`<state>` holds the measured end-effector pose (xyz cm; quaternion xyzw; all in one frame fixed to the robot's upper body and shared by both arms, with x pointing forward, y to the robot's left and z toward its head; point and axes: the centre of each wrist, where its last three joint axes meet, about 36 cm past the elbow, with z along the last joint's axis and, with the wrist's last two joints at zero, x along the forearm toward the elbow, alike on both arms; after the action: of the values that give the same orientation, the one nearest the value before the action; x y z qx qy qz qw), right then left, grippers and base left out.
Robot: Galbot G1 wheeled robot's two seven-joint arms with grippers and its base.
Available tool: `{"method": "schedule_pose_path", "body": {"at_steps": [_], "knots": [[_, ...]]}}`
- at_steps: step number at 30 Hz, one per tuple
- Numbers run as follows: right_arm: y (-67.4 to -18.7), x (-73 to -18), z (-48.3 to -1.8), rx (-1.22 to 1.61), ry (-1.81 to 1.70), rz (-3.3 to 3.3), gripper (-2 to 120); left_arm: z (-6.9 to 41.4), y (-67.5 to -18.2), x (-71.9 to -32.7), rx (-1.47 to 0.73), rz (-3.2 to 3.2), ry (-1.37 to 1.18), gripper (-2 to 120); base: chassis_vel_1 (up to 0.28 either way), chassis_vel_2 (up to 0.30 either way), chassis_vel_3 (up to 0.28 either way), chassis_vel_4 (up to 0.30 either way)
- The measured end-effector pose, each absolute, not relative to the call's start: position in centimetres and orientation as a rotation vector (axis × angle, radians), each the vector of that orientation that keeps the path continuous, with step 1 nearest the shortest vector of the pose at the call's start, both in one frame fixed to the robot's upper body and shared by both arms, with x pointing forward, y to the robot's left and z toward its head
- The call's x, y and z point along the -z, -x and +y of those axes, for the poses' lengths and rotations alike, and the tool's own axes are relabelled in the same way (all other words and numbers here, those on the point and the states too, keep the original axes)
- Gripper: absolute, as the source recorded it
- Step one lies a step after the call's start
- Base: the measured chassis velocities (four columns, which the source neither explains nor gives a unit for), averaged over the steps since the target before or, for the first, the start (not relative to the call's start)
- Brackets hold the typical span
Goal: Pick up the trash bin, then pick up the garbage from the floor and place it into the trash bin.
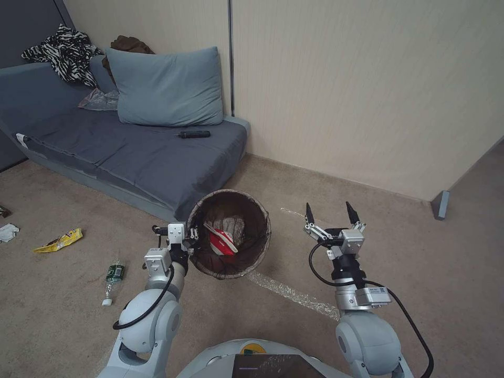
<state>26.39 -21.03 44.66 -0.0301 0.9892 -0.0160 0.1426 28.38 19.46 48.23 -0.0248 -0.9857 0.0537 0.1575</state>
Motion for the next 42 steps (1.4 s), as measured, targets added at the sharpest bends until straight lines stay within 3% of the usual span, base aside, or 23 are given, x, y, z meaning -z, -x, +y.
{"method": "schedule_pose_path", "body": {"at_steps": [7, 42], "knots": [[-26.1, -42.7, -21.1, 0.010, 0.004, 2.882, 100, 19.8, -28.4, -47.7, -0.065, -2.887, 0.051, 3, 0.000, 0.000, 0.000, 0.000], [-27.3, -43.1, -21.2, -0.019, 0.042, 2.862, 100, 19.6, -27.1, -48.6, -0.122, -2.790, 0.042, 3, 0.031, 0.032, 0.029, 0.032]]}}
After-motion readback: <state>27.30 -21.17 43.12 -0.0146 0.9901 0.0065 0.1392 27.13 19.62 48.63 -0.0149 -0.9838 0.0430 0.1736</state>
